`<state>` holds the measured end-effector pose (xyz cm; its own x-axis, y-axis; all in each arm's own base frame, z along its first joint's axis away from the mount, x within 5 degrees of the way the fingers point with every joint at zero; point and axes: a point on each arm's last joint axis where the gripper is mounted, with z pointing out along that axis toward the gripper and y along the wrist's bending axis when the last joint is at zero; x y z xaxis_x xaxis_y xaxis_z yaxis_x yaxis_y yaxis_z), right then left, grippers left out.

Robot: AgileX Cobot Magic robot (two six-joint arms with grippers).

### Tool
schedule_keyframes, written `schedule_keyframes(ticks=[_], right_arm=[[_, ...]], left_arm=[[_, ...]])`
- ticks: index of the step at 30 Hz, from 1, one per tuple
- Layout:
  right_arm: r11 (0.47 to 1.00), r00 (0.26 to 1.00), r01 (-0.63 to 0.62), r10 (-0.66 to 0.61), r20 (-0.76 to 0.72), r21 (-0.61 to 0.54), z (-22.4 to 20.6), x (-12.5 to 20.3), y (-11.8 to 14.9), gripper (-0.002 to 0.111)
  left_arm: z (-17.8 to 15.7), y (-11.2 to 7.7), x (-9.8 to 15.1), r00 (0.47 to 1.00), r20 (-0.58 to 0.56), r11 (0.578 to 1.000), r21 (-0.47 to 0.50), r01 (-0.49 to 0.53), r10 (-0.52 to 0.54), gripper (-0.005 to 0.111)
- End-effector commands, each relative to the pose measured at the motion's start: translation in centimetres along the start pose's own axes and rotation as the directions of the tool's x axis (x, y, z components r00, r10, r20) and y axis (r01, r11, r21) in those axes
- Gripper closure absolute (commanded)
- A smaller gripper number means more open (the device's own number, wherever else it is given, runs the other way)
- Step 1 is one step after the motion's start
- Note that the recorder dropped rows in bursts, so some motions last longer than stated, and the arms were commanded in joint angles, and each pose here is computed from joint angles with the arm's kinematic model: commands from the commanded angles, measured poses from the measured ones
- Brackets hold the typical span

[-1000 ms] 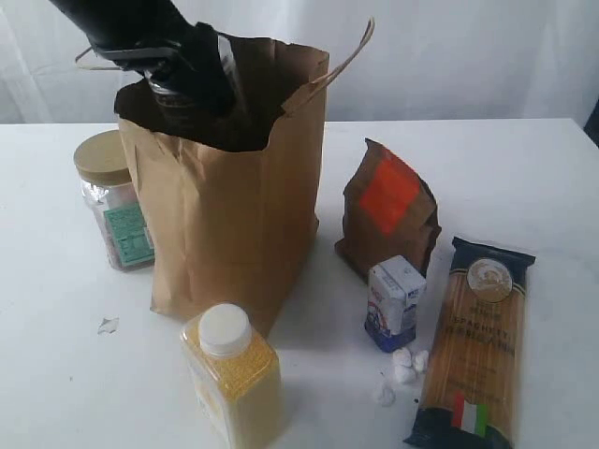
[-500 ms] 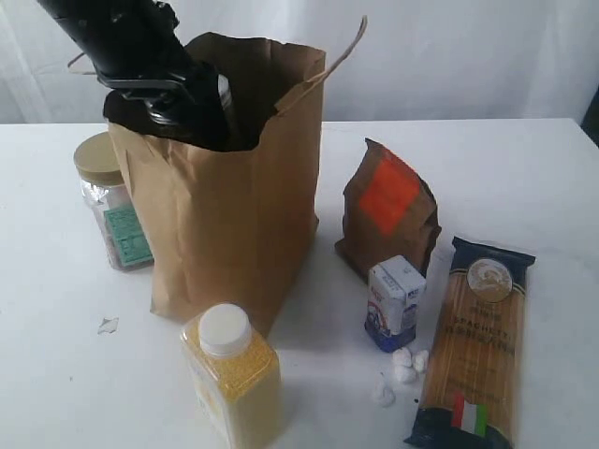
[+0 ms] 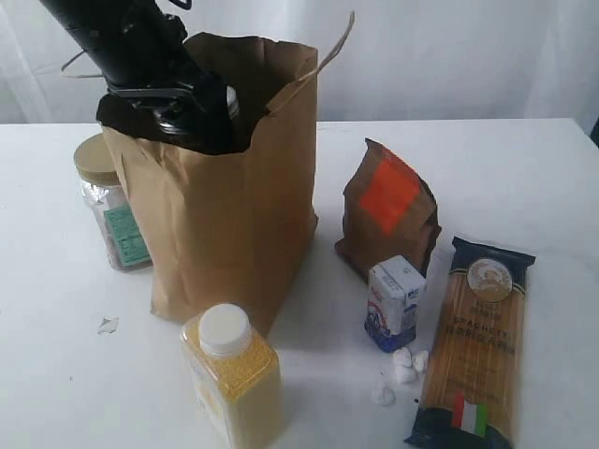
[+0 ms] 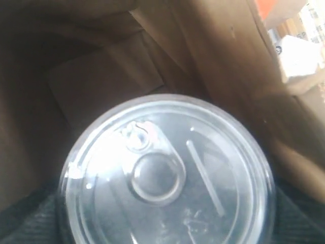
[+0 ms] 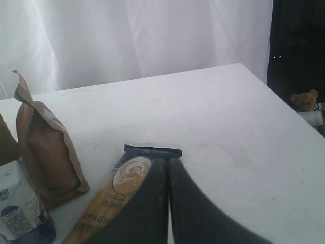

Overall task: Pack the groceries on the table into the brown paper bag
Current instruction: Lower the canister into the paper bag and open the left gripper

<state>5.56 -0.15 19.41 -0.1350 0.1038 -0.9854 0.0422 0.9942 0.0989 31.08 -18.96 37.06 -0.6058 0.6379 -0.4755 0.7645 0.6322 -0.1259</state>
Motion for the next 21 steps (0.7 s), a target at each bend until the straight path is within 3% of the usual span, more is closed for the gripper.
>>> schedule_keyframes(ticks=[1, 14, 21], right_arm=[[1.000, 1.000, -0.004, 0.005, 0.004, -0.004, 0.0, 0.1, 0.0, 0.108], [1.000, 1.000, -0.004, 0.005, 0.004, -0.004, 0.0, 0.1, 0.0, 0.108], [1.000, 1.000, -0.004, 0.005, 0.004, -0.004, 0.0, 0.1, 0.0, 0.108]], left_arm=[[0.2, -0.5, -0.5, 1.000, 0.022, 0.999, 0.044, 0.012, -0.013, 0.025], [0.5, -0.3, -0.5, 1.000, 0.011, 0.999, 0.039, 0.013, -0.013, 0.026], [3.1, 0.4, 0.0, 0.998, -0.045, 0.998, 0.051, 0.041, -0.038, 0.026]])
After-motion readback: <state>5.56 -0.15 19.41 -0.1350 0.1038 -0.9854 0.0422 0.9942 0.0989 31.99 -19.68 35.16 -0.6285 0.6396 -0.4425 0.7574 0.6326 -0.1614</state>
